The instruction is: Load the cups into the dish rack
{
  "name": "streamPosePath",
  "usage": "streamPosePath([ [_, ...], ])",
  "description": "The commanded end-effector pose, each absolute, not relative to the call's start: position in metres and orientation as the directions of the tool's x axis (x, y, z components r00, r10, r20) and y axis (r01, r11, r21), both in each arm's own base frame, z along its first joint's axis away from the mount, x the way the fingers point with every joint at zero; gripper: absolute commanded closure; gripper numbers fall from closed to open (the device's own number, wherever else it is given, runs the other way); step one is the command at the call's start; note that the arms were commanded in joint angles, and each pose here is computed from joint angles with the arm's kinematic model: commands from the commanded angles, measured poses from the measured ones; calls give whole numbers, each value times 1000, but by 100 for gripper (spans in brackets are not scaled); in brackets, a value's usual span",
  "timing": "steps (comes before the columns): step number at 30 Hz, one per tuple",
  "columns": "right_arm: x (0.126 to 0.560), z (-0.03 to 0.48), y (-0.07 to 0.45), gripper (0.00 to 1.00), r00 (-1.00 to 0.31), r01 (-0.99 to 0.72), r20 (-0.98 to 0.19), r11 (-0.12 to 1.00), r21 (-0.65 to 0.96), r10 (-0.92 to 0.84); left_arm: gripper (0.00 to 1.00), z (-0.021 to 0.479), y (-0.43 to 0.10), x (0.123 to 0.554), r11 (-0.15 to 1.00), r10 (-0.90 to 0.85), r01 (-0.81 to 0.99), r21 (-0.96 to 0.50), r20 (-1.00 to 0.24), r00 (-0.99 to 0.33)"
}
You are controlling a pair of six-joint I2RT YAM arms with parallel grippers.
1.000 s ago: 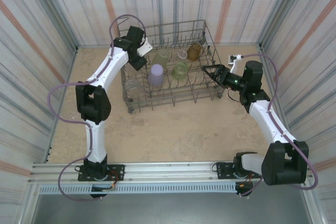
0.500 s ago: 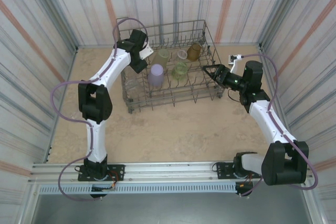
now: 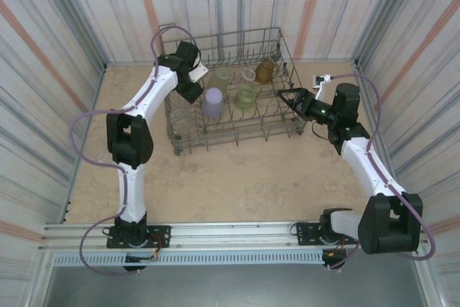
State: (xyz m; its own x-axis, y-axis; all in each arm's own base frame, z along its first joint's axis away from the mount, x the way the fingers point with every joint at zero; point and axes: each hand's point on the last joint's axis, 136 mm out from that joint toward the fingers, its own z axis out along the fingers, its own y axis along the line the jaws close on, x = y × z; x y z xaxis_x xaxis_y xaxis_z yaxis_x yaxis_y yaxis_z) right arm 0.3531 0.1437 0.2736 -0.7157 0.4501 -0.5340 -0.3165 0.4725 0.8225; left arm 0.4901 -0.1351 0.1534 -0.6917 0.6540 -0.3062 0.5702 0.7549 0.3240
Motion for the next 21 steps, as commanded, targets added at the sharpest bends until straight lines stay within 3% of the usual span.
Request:
streamPosePath([
  [1,351,285,145,1,-699,-333,-546,465,821,463,10,163,-100,493,787,599,484,384,-286,-747],
  [4,351,284,145,1,-700,-330,-544,466,821,463,2,180,-97,496,793,589,450,411,-330,-737],
  [21,343,291,149,1,-694,-340,-556,473,813,457,1,262,-127,494,816,569,356,456,-522,-635],
])
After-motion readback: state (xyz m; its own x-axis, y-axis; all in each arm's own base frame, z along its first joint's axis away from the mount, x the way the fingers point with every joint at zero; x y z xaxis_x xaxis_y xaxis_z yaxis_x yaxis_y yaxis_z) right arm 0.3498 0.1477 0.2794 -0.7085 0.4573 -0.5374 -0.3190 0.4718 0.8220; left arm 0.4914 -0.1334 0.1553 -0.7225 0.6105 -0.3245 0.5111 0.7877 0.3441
